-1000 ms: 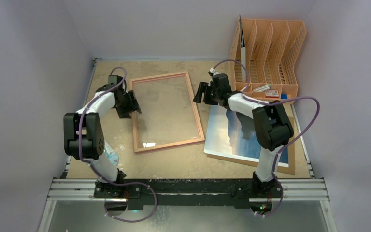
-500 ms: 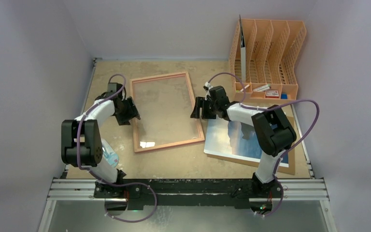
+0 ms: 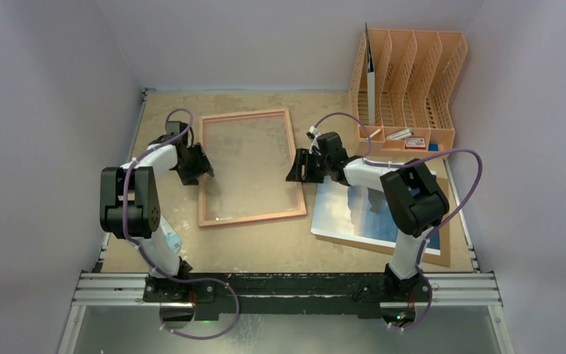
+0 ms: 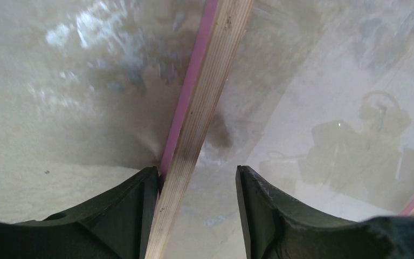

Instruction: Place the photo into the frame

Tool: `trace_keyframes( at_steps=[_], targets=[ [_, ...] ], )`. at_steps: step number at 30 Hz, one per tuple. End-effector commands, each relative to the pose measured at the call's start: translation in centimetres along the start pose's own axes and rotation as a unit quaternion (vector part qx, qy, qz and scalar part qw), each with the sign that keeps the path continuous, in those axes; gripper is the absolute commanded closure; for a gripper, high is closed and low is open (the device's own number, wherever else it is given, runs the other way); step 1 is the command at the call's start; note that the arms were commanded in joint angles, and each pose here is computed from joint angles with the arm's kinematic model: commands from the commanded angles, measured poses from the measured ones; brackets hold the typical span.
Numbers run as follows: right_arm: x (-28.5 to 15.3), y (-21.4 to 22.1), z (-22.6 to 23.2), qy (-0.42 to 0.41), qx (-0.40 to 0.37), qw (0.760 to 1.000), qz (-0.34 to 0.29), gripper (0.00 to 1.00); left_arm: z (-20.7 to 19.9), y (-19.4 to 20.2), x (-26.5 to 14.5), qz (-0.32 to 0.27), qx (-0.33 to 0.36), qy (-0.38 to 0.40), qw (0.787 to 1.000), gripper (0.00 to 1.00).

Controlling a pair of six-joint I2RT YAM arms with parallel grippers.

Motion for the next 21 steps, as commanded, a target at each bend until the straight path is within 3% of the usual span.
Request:
trace_keyframes(
  at_steps=[1,6,10,16,21],
  targets=[
    [1.0,-0.9,4.9,-0.086,0.003,0.996,0.000,0.37,-1.5,-3.6,-0.3,-0.049,-0.012,0.009,0.999,0.44],
    [2.2,-1.3,6.8,-0.103,0.007,0.995,0.000,0.38,-0.2,-4.5,0.4,-0.051,-0.030,-0.013,0.998,0.43],
    [1.6,-2.8,6.1,-0.061,0.003,0.998,-0.031,0.38,1.1,-5.8,-1.1,-0.082,-0.030,-0.053,0.995,0.41],
    [-2.9,-5.6,5.0,0.023,-0.013,0.993,-0.119,0.34,2.5,-8.0,-5.6,-0.144,-0.020,-0.110,0.983,0.30],
    [-7.7,-5.1,2.1,0.116,-0.030,0.978,-0.171,0.31,1.8,-7.5,-8.1,-0.156,-0.005,-0.085,0.984,0.28]
  ],
)
Point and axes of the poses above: each gripper's point midway between its finger pads, its own x axis out along the fingers, its own z axis along the line the jaws close on, y = z × x, the point moved 1 cm from there along -x, back along the fingers, and after that the axes turned 1 degree about x, right-handed, at the moved point
